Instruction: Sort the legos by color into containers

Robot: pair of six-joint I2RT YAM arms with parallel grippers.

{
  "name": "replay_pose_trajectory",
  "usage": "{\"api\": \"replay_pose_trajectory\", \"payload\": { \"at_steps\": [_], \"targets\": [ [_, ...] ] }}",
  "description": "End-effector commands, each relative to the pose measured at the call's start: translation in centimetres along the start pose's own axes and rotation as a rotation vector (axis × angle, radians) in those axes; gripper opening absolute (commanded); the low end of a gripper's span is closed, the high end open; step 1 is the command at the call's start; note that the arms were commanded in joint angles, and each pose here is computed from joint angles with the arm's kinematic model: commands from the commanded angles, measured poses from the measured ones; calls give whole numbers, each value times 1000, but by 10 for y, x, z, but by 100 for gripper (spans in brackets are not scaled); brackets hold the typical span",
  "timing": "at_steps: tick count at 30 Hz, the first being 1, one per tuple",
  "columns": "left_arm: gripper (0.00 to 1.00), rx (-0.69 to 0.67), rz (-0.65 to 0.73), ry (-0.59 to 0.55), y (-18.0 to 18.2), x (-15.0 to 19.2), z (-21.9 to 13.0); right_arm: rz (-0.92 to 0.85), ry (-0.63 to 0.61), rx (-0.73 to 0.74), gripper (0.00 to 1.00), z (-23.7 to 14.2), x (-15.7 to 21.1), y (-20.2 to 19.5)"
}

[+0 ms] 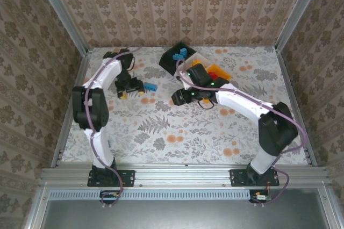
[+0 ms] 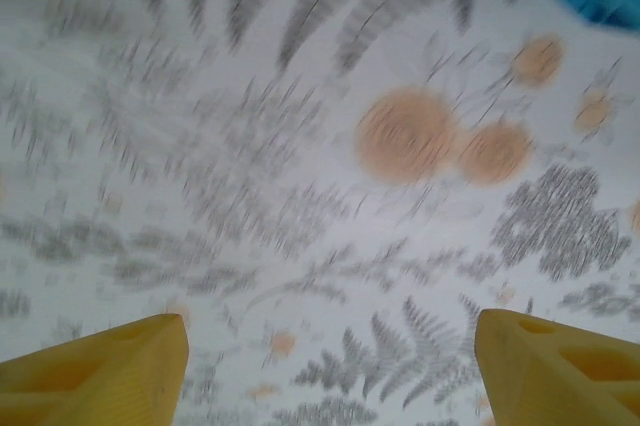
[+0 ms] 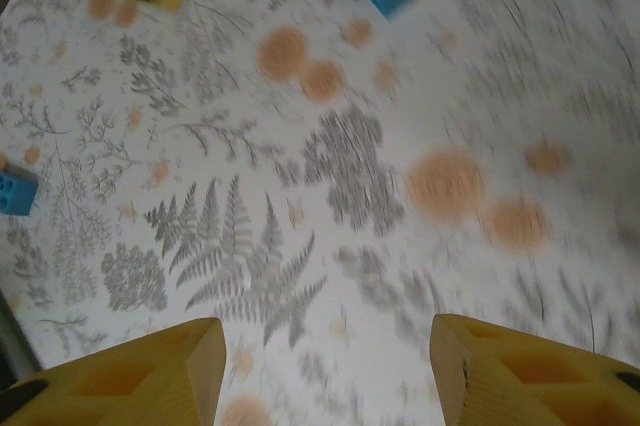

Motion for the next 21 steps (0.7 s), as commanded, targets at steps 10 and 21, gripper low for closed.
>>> {"api": "replay_pose_trajectory", "payload": {
  "at_steps": [10,21],
  "targets": [
    [77,189,-219,-131,-1,65,-11,-352,-17,-58,57,128,-59,19],
    [77,250,-284,-141,17,95,-20,-464,-26,100,56,183,-62,8]
  ]
}}
Point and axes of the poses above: each hand's point on the last joint's axis, 136 mm out from that joint toward the fingers, its own z axis out along the fingers, its own y axis along the line the jaws close on, x = y × z, the point moved 2 cm from there along -z, back along the fingers, and after that the axes turned 15 degrees about z, right-handed, at the moved point
